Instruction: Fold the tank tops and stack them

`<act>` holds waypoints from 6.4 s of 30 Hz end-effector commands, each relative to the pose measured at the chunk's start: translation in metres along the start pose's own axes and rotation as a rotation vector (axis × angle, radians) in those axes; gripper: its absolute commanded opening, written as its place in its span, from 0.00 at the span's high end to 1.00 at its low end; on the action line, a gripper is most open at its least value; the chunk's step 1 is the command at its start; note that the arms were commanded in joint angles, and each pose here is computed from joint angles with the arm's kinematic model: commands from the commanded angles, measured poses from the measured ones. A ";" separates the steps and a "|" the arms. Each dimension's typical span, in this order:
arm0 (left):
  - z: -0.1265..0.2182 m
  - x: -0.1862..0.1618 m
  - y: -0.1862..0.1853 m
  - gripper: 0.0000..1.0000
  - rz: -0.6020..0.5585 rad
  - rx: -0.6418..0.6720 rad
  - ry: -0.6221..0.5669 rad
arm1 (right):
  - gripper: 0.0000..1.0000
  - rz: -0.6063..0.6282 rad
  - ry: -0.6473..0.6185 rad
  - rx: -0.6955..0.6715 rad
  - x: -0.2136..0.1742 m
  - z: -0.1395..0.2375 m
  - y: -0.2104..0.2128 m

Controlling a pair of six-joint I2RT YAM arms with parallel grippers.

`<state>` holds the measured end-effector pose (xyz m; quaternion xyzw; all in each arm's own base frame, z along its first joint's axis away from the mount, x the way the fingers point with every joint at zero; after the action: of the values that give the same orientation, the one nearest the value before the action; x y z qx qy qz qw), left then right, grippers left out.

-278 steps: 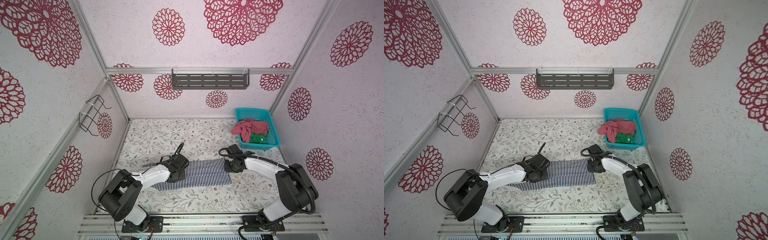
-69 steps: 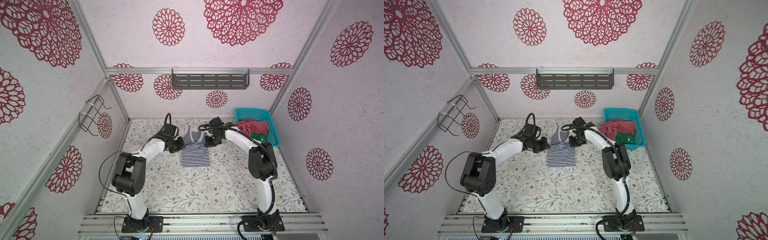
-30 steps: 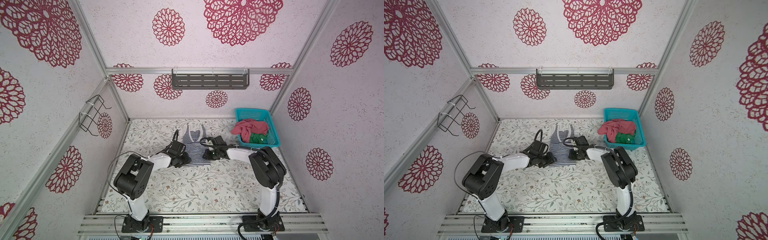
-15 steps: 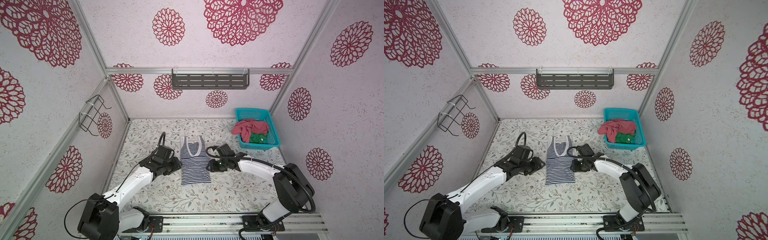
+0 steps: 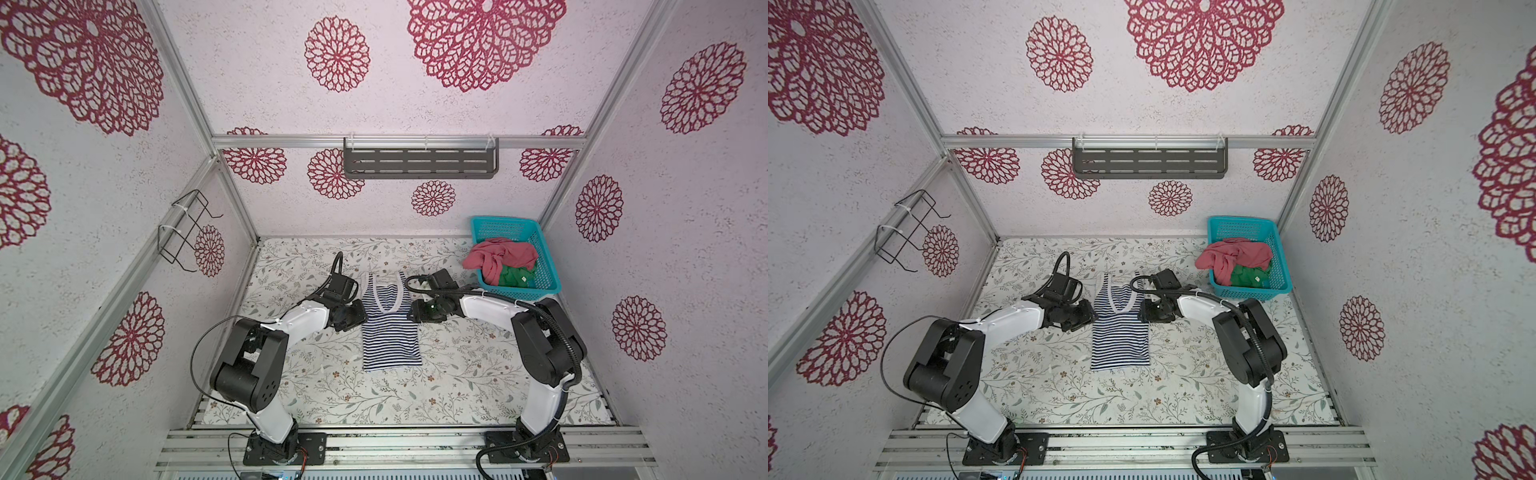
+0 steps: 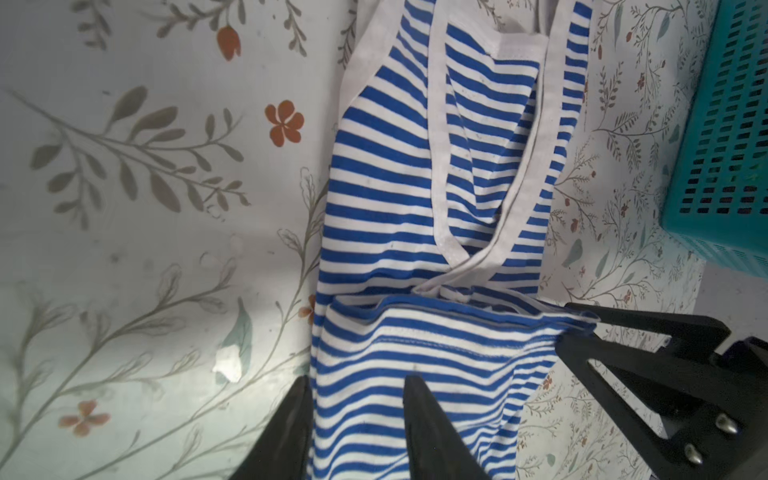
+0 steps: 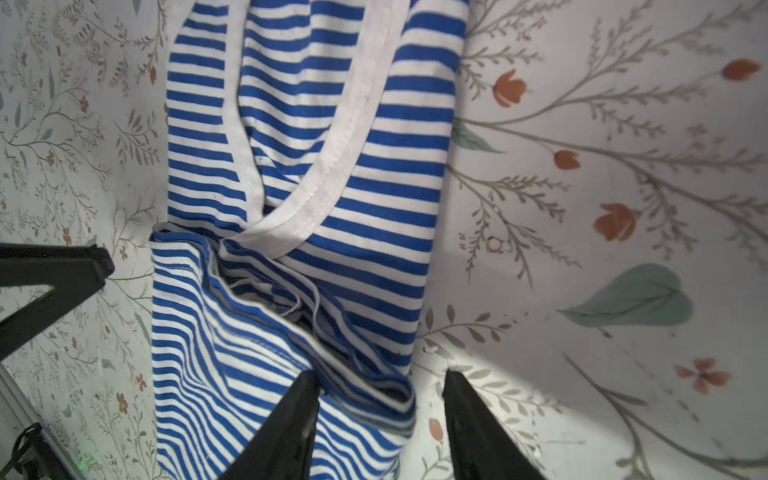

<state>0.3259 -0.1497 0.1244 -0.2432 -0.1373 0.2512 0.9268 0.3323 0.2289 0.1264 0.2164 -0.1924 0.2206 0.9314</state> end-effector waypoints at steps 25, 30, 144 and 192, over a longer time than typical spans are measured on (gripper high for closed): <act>-0.010 0.020 0.001 1.00 -0.003 0.016 -0.060 | 1.00 0.041 -0.076 0.089 0.030 0.003 0.006; -0.028 0.024 0.009 1.00 0.024 0.034 -0.054 | 1.00 0.024 -0.047 0.043 0.032 -0.022 -0.008; 0.127 -0.083 0.040 1.00 0.150 0.099 -0.155 | 1.00 -0.003 0.079 0.056 -0.073 0.091 0.073; -0.008 0.175 -0.032 1.00 -0.097 -0.039 -0.274 | 0.72 0.126 -0.159 -0.054 0.146 -0.015 -0.048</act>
<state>0.4656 -0.1049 0.1599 -0.2293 -0.2433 0.2245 0.9153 0.4580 0.2644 0.1592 0.2279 -0.2579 0.2641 0.9010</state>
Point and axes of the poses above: each gripper's point midway between its finger pads, its own z axis back along the fingers, its own y axis along the line the jaws close on, x = y × z, the point moved 9 cm from there along z, back along the fingers, and after that the axes turned 15 degrees about z, right-handed, at the moved point
